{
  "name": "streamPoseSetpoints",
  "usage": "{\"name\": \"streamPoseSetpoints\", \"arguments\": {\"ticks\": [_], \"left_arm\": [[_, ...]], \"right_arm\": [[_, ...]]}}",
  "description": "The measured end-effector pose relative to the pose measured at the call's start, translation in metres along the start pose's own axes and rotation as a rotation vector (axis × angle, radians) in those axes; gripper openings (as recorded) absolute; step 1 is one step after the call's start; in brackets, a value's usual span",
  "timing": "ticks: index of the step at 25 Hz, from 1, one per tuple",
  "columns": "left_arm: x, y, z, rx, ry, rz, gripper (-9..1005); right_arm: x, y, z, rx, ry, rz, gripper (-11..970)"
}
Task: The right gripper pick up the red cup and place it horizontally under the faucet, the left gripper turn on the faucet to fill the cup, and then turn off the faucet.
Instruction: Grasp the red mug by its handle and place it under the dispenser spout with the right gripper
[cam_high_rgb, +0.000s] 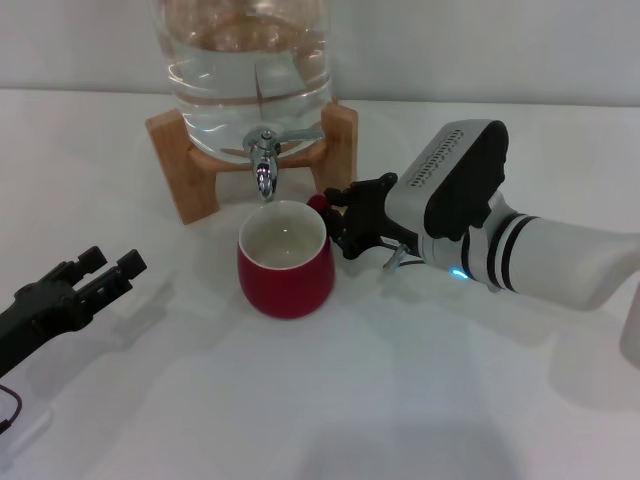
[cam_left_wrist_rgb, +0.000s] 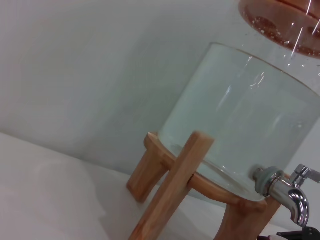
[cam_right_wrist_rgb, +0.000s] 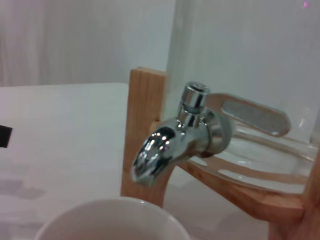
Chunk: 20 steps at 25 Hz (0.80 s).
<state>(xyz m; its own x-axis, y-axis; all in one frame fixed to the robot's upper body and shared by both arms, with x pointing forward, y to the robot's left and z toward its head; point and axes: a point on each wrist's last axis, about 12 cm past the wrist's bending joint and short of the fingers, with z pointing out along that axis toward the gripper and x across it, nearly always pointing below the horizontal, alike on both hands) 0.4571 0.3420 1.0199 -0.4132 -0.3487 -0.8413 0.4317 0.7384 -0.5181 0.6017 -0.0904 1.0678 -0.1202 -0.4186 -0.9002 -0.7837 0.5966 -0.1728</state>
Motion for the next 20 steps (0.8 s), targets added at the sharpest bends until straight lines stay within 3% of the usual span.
{"name": "streamPoseSetpoints", "arguments": {"ticks": [20], "left_arm": [[0.0003,0.0000,-0.0001,0.000,0.002,0.001,833]], "right_arm": [[-0.0058,-0.0023,0.0034,0.011,0.005,0.012,192]]}}
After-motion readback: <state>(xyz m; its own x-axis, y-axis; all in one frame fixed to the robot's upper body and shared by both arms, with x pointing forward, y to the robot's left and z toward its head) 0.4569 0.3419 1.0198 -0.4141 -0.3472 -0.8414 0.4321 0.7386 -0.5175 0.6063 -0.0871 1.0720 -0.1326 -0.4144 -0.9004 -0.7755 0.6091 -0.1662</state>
